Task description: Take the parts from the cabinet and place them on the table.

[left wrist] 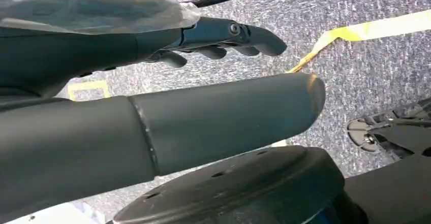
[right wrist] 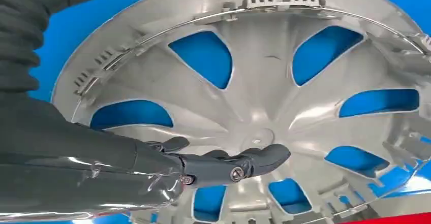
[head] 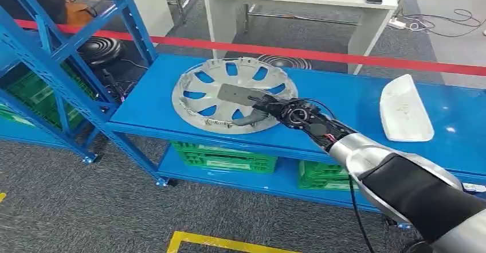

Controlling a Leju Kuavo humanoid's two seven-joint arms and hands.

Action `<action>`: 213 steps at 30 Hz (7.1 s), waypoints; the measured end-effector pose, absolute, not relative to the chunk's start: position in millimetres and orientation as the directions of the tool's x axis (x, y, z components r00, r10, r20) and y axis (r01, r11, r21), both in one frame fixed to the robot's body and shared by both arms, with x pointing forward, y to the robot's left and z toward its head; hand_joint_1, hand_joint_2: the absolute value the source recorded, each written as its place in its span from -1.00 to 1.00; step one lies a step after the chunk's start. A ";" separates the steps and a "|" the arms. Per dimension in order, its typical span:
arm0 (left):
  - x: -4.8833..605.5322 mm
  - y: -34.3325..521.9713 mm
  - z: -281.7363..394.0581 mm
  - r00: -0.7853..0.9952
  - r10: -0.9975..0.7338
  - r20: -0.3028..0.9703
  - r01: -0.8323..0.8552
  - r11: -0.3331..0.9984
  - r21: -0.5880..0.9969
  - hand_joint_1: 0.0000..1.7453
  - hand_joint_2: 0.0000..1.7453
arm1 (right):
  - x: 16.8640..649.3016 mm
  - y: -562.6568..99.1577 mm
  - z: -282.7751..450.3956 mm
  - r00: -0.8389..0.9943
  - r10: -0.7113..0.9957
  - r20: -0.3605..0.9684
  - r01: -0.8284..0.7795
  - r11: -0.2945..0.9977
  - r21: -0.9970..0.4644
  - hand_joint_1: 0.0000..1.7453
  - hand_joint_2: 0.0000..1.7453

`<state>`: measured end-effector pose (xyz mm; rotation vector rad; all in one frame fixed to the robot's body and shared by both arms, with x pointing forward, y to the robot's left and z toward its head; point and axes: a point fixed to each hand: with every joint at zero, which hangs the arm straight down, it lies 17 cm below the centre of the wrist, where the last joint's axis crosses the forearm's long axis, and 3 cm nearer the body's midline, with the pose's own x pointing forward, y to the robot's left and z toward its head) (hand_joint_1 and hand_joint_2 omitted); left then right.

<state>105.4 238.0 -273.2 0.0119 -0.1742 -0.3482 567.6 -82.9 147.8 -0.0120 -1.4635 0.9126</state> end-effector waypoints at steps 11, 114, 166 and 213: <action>105.5 235.6 -272.9 0.925 -0.342 0.168 0.340 0.940 0.039 -1.00 -1.00 | 566.4 -89.0 132.7 -0.081 0.568 0.819 -0.529 0.672 -0.518 -1.00 1.00; 113.2 236.5 -271.2 0.939 -0.280 0.198 0.282 0.959 0.015 -1.00 1.00 | 534.9 -86.2 71.5 -0.254 0.794 0.552 -0.626 0.300 -0.720 0.80 1.00; 108.8 248.4 -273.7 0.953 -0.229 0.200 0.223 0.973 0.051 -1.00 1.00 | 515.1 -31.4 273.8 -0.408 0.012 0.913 -0.520 0.818 -0.243 1.00 1.00; 102.7 259.2 -275.8 0.964 -0.191 0.187 0.180 0.981 0.074 -1.00 1.00 | 343.3 13.5 359.7 -0.331 -0.589 0.737 -0.856 0.517 0.029 1.00 1.00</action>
